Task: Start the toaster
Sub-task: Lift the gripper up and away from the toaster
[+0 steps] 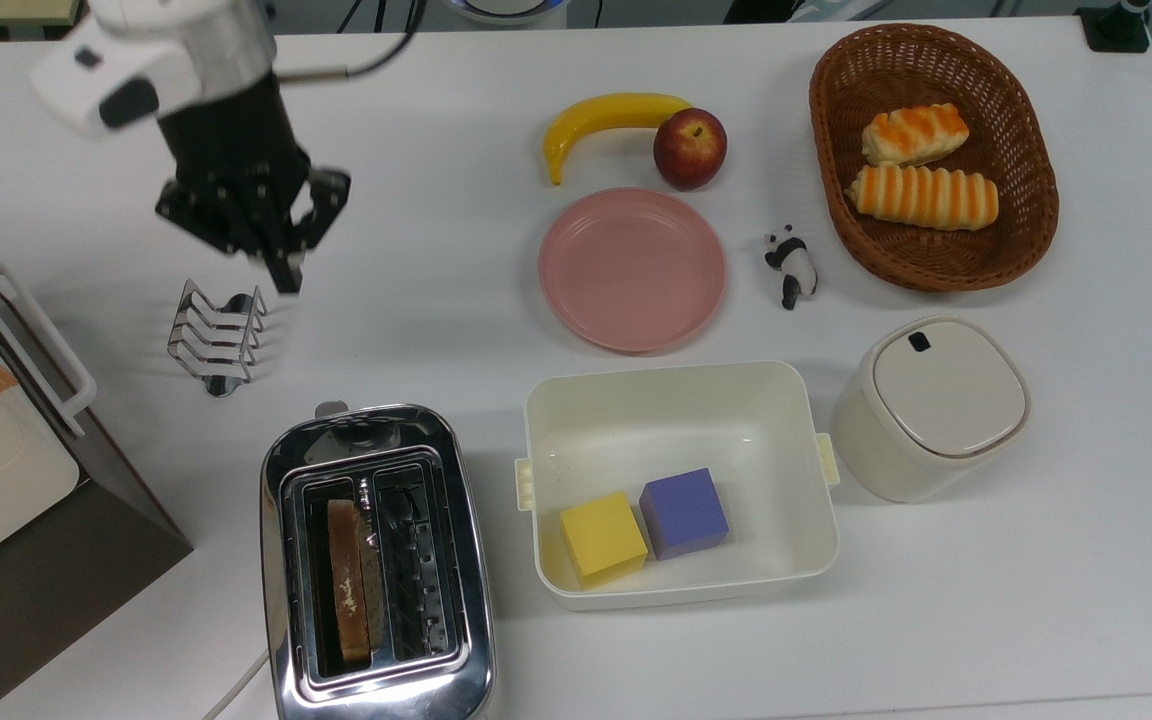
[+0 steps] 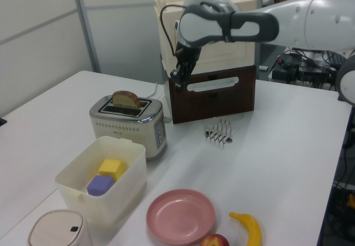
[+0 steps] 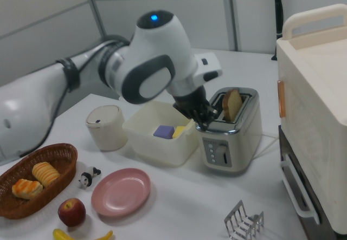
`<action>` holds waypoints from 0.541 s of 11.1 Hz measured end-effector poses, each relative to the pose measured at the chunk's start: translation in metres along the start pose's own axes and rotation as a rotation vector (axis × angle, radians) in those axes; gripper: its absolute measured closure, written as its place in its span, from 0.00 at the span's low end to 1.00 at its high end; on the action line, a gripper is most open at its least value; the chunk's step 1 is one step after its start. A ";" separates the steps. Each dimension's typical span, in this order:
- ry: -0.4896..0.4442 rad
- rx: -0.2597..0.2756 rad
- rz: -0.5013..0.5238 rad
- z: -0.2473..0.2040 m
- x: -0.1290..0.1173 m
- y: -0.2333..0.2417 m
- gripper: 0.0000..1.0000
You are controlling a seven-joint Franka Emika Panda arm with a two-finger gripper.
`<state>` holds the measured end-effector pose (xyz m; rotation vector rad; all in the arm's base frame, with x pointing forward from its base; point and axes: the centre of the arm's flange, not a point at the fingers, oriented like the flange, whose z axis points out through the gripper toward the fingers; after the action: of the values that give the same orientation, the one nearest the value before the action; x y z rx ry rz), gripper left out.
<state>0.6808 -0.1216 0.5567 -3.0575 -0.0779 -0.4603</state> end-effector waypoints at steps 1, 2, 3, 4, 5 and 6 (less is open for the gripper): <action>-0.018 -0.008 -0.015 -0.012 -0.004 -0.002 0.96; -0.049 -0.015 -0.024 -0.019 -0.009 -0.003 0.93; -0.078 -0.021 -0.029 -0.020 -0.013 -0.003 0.86; -0.107 -0.033 -0.038 -0.020 -0.017 -0.002 0.71; -0.127 -0.039 -0.042 -0.019 -0.019 -0.002 0.57; -0.134 -0.041 -0.045 -0.018 -0.020 -0.002 0.41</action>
<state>0.6563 -0.1217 0.5681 -3.1291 -0.1443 -0.2614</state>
